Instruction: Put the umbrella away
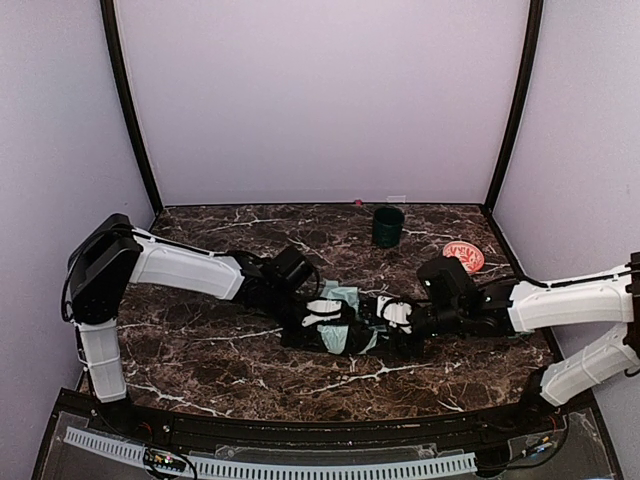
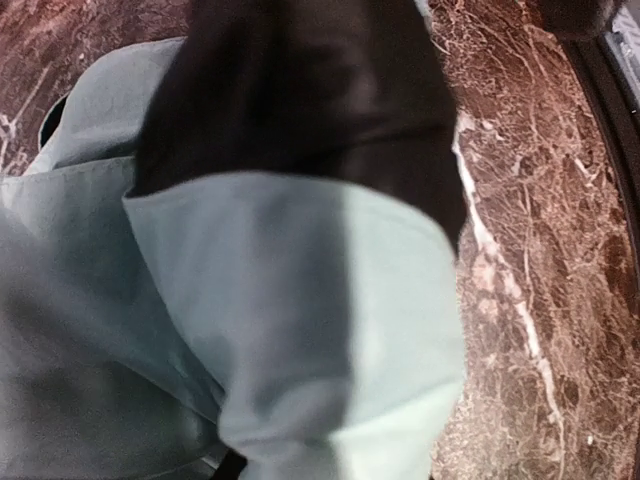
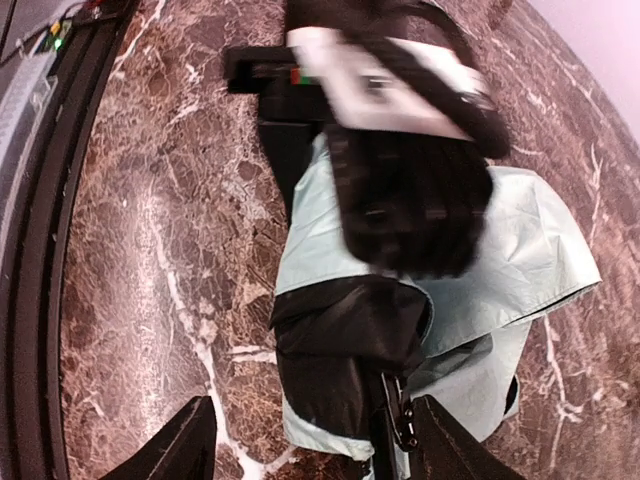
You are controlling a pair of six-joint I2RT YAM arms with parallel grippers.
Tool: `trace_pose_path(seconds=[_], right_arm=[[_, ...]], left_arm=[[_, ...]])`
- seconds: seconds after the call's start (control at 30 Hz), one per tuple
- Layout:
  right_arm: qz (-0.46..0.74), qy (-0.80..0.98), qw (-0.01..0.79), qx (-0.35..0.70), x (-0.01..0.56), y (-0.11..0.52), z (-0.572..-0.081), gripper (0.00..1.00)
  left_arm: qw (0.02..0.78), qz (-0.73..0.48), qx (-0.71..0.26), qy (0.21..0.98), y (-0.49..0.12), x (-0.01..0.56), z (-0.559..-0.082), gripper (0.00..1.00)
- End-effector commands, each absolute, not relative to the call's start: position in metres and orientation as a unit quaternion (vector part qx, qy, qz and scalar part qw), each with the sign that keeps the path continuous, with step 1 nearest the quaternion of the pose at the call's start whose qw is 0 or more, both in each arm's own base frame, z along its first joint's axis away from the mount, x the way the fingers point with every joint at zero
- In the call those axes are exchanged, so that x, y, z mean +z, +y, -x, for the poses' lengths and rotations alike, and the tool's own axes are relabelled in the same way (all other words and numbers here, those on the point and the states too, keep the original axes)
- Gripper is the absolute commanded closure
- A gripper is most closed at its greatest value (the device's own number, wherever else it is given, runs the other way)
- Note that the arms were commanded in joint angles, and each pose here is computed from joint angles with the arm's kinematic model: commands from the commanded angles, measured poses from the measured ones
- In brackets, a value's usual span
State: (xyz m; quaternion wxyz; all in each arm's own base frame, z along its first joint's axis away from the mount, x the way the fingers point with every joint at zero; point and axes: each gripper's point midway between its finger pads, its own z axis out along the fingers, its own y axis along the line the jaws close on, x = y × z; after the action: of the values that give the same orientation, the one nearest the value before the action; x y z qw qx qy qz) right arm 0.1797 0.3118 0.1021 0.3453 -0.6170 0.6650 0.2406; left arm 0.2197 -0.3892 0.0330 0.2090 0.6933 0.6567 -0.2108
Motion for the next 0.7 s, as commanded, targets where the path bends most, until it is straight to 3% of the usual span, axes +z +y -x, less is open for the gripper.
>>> trace_pose_path(seconds=[0.0,0.4,0.53,0.67], right_arm=[[0.645,0.574,0.474,0.176,0.134,0.329,-0.177,0.34],[0.672,0.538,0.495,0.12,0.139,0.343,-0.173,0.29],[0.721,0.498,0.468,0.12,0.121,0.353,-0.147,0.25],[0.727,0.5,0.465,0.075,0.104,0.36,-0.163,0.2]], left_arm=[[-0.013,-0.628,-0.271,0.73,-0.336,-0.009,-0.166,1.0],[-0.055,-0.607,-0.263,0.748,-0.332,-0.014,-0.168,1.0],[-0.063,-0.607,-0.275,0.743,-0.332,-0.014,-0.166,1.0],[-0.068,-0.603,-0.284,0.742,-0.334,-0.012,-0.167,1.0]])
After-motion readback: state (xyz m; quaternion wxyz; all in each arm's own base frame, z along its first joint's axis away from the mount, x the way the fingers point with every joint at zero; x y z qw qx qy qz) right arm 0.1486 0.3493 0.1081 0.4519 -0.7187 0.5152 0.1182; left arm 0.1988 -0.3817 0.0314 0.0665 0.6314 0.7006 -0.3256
